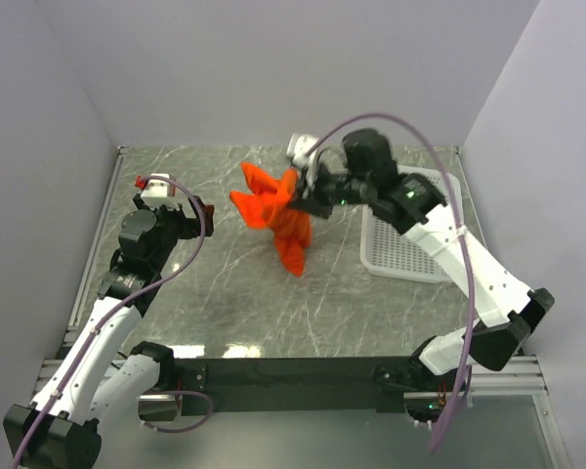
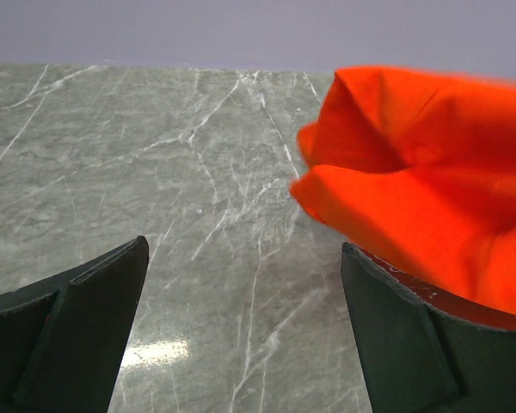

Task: Fold and stack the t-shirts
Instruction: Move the tshirt to the center of the board

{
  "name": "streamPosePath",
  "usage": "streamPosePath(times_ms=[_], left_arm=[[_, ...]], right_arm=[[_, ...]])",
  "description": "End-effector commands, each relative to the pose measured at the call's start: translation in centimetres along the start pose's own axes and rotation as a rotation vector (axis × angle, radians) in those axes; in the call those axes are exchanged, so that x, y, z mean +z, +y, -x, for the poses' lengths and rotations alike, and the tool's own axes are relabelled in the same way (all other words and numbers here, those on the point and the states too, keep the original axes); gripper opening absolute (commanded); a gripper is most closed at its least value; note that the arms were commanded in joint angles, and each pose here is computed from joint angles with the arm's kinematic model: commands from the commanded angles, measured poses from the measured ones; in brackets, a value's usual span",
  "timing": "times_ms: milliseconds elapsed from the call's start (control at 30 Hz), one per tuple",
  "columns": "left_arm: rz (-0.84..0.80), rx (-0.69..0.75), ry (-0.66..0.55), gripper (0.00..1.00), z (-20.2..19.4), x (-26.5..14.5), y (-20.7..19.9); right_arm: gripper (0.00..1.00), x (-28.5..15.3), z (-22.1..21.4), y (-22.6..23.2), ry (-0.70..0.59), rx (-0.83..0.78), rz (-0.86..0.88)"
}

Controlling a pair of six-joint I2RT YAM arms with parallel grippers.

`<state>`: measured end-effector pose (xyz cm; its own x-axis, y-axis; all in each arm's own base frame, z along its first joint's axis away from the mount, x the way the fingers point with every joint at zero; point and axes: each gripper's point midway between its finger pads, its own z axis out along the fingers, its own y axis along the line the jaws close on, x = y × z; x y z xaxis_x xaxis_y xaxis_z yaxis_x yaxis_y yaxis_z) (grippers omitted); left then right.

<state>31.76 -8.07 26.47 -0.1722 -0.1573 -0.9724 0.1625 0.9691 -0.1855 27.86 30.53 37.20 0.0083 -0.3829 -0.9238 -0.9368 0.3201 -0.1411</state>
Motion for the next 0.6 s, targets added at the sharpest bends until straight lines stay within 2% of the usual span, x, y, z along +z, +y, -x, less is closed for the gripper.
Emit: streamPosePath(times_ms=[0, 33, 133, 167, 267, 400, 567], left_arm=[[-0.020, 0.019, -0.033, 0.99, 0.9, 0.1, -0.4], [-0.021, 0.020, -0.033, 1.00, 0.9, 0.1, -0.4], [-0.029, 0.019, -0.030, 0.99, 0.8, 0.1, -0.5], [-0.029, 0.019, -0.030, 0.99, 0.8, 0.1, -0.5], [-0.037, 0.018, -0.025, 0.99, 0.6, 0.2, -0.6], [-0.060, 0.017, -0.005, 0.99, 0.1, 0.5, -1.0], [-0.168, 0.003, 0.071, 0.99, -1.5, 1.3, -2.9]], right_arm=[[0.15, 2.1, -6.2, 5.6, 0.140, -0.020, 0.196], [0.17, 2.5, -9.6, 7.0, 0.205, -0.005, 0.232], [0.41, 3.1, -15.2, 8.3, 0.313, -0.009, 0.242], [0.57, 3.1, -16.0, 8.2, 0.324, -0.018, 0.232], [0.75, 2.5, -16.9, 7.8, 0.350, -0.049, 0.202], [0.79, 1.2, -15.4, 5.4, 0.310, -0.021, 0.128], [0.79, -1.5, -17.0, 0.0, 0.257, 0.121, -0.016]])
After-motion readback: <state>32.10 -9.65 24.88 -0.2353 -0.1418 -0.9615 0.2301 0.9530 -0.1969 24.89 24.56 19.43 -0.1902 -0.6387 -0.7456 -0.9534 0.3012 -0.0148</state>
